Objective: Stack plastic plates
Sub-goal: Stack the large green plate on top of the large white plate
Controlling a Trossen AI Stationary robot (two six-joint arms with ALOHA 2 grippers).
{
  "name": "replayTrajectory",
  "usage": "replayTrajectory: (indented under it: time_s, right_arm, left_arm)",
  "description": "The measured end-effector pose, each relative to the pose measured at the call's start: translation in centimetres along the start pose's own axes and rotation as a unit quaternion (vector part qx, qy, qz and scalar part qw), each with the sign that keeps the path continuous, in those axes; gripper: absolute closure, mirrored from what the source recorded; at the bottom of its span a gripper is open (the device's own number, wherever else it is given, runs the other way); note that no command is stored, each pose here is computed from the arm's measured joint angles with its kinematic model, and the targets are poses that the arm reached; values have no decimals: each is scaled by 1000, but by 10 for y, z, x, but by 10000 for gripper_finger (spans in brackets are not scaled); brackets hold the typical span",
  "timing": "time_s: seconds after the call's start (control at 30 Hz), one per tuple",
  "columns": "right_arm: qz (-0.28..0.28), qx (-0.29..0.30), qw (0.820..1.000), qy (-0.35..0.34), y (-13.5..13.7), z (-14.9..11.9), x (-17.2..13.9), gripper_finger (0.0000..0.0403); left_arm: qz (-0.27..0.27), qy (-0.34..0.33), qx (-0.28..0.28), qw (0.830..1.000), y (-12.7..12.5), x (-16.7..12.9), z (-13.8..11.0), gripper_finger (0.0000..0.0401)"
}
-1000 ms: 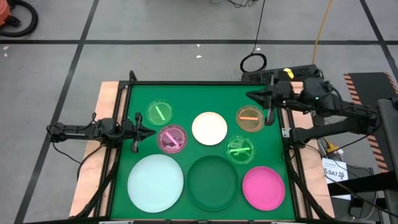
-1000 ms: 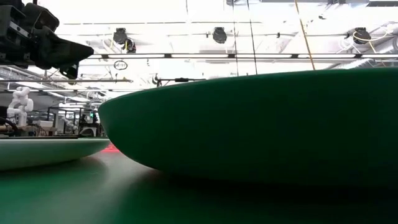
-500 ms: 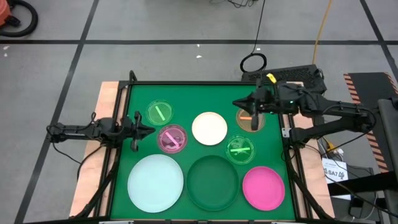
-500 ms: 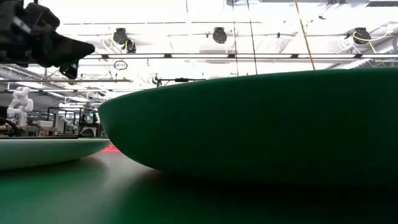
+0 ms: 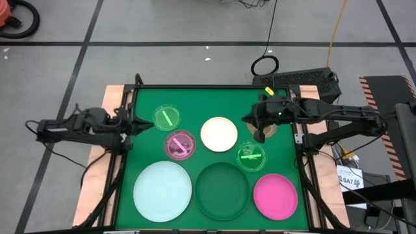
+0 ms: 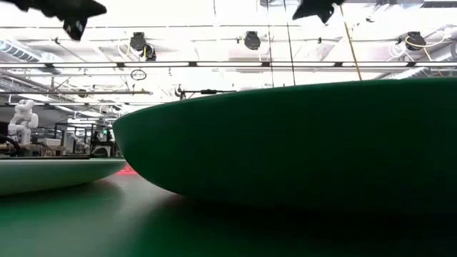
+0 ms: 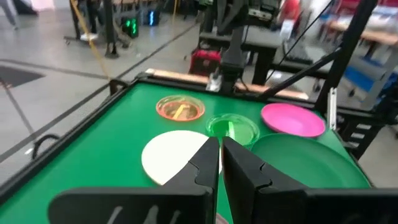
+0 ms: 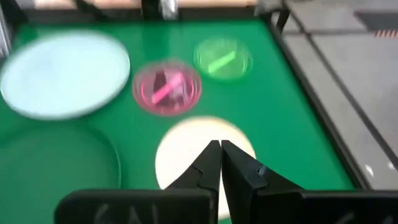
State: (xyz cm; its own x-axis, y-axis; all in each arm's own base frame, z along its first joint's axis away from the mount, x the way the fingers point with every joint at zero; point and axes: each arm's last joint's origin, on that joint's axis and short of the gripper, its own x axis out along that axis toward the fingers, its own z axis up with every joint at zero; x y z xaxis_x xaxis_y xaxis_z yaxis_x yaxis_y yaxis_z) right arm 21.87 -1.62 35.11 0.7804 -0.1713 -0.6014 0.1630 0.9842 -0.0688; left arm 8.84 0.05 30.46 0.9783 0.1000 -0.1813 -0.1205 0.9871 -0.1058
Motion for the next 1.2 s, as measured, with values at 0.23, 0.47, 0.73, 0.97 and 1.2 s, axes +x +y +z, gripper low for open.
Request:
replayTrajectory:
  time_s: [0.23,0.47,0.73,0.97,1.2]
  right_arm:
    - [37,-56,994,82,2,-17,5,394]
    - [125,-40,984,117,9,-37,18,394]
    - [144,160,959,185,16,-56,28,394]
    - [143,243,942,180,33,-55,33,394]
    - [142,220,947,184,62,-55,55,394]
  left_arm:
    - [10,63,14,998,-11,12,68,378]
    - [25,125,-39,991,-21,47,109,378]
    - [45,188,-142,971,-35,100,106,378]
    - [58,244,-205,946,-53,133,85,378]
    - [37,277,-221,934,-82,148,70,378]
